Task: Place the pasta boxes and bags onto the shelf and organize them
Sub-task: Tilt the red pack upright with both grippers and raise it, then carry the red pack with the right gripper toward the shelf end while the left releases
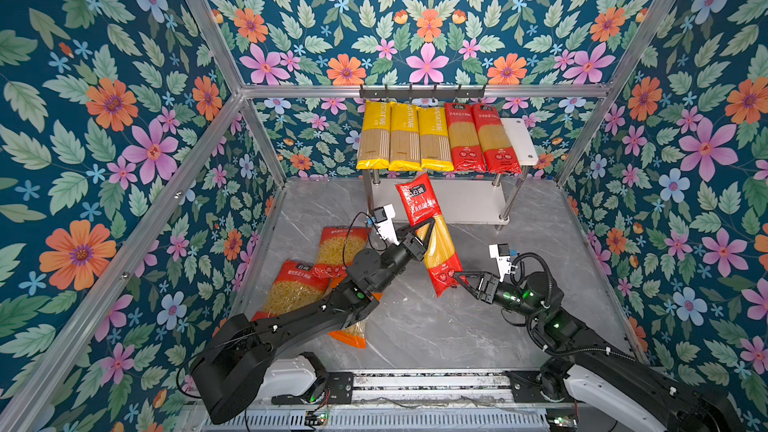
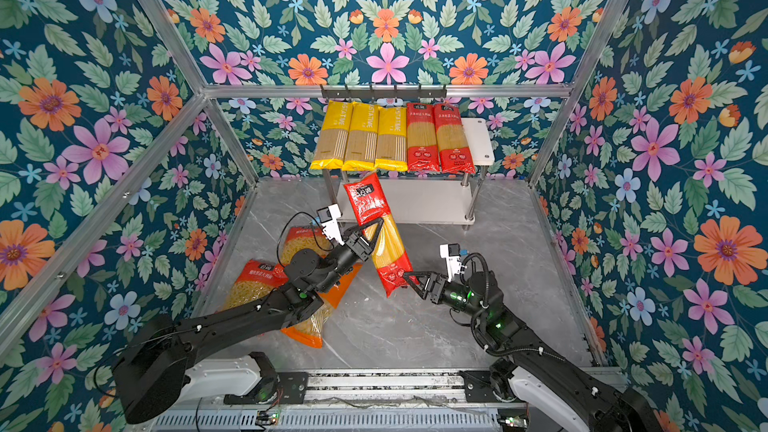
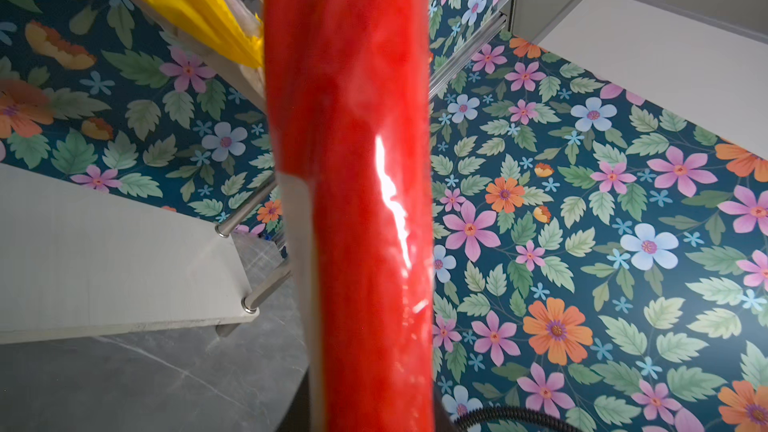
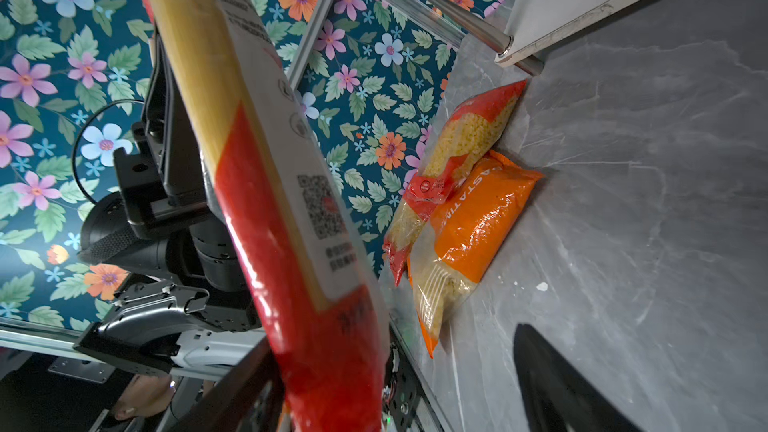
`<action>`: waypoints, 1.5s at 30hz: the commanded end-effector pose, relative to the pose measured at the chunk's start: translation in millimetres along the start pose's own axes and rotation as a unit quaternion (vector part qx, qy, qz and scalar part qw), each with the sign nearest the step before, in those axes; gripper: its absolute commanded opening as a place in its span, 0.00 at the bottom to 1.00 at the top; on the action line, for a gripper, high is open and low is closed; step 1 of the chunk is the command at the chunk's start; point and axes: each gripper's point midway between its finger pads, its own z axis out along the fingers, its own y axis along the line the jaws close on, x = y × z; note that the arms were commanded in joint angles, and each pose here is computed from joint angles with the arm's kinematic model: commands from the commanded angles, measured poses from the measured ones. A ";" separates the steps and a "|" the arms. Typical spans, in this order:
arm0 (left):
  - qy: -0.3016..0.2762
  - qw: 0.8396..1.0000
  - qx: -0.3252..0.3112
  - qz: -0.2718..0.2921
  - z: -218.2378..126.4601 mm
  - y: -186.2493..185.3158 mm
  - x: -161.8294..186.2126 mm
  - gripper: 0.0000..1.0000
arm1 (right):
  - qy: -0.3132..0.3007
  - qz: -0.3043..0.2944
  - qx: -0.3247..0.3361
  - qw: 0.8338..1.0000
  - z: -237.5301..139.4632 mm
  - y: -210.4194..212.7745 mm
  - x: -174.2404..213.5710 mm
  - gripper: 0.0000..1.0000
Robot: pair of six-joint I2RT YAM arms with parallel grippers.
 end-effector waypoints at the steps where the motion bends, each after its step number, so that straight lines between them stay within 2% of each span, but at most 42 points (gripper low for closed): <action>1: -0.076 0.996 0.047 -0.020 4.2 -25.1 -33.6 0.02 | -0.052 0.005 -0.070 0.996 -0.3 35.6 -21.0 0.84; 5: -0.085 0.993 0.070 -0.049 15.4 -37.0 -31.7 0.02 | -0.073 -0.003 -0.089 0.993 11.6 47.4 -28.9 0.83; 7: -0.096 0.990 0.085 -0.059 17.9 -45.8 -35.6 0.02 | -0.079 -0.008 -0.109 0.991 18.4 56.4 -32.4 0.80; 13: -0.100 0.986 0.102 -0.085 23.8 -57.8 -41.4 0.04 | -0.157 -0.016 -0.161 0.974 14.9 77.8 -59.5 0.66; 16: -0.100 0.986 0.097 -0.092 22.1 -54.0 -40.2 0.05 | -0.172 -0.024 -0.163 0.971 13.4 81.7 -65.6 0.59; 23: -0.115 0.986 0.088 -0.078 17.4 -54.0 -48.9 0.12 | -0.180 -0.026 -0.186 0.966 11.8 94.0 -71.0 0.36; 25: -0.112 0.987 0.089 -0.076 19.4 -55.5 -49.8 0.21 | -0.174 -0.027 -0.187 0.966 13.9 96.8 -71.3 0.28; 27: -0.102 0.989 0.083 -0.071 23.8 -56.8 -49.6 0.36 | -0.170 -0.026 -0.183 0.968 17.3 101.4 -74.1 0.18; 30: -0.088 0.992 0.076 -0.056 29.4 -59.6 -51.8 0.49 | -0.171 -0.029 -0.167 0.971 20.3 106.8 -81.0 0.10; 33: -0.082 0.994 0.066 -0.038 30.4 -61.7 -57.8 0.60 | -0.198 -0.031 -0.169 0.965 15.6 118.6 -95.1 0.04; 35: -0.077 0.995 0.056 -0.028 28.4 -60.3 -59.7 0.66 | -0.209 -0.031 -0.168 0.963 13.6 127.1 -105.9 0.00; 39: -0.077 0.997 0.025 -0.020 17.3 -48.8 -61.9 0.76 | -0.217 -0.040 -0.163 0.962 11.7 146.6 -130.0 0.00; 45: -0.058 0.998 0.004 -0.002 1.7 -38.8 -55.0 0.78 | -0.254 -0.032 -0.158 0.954 -10.0 180.3 -193.2 0.00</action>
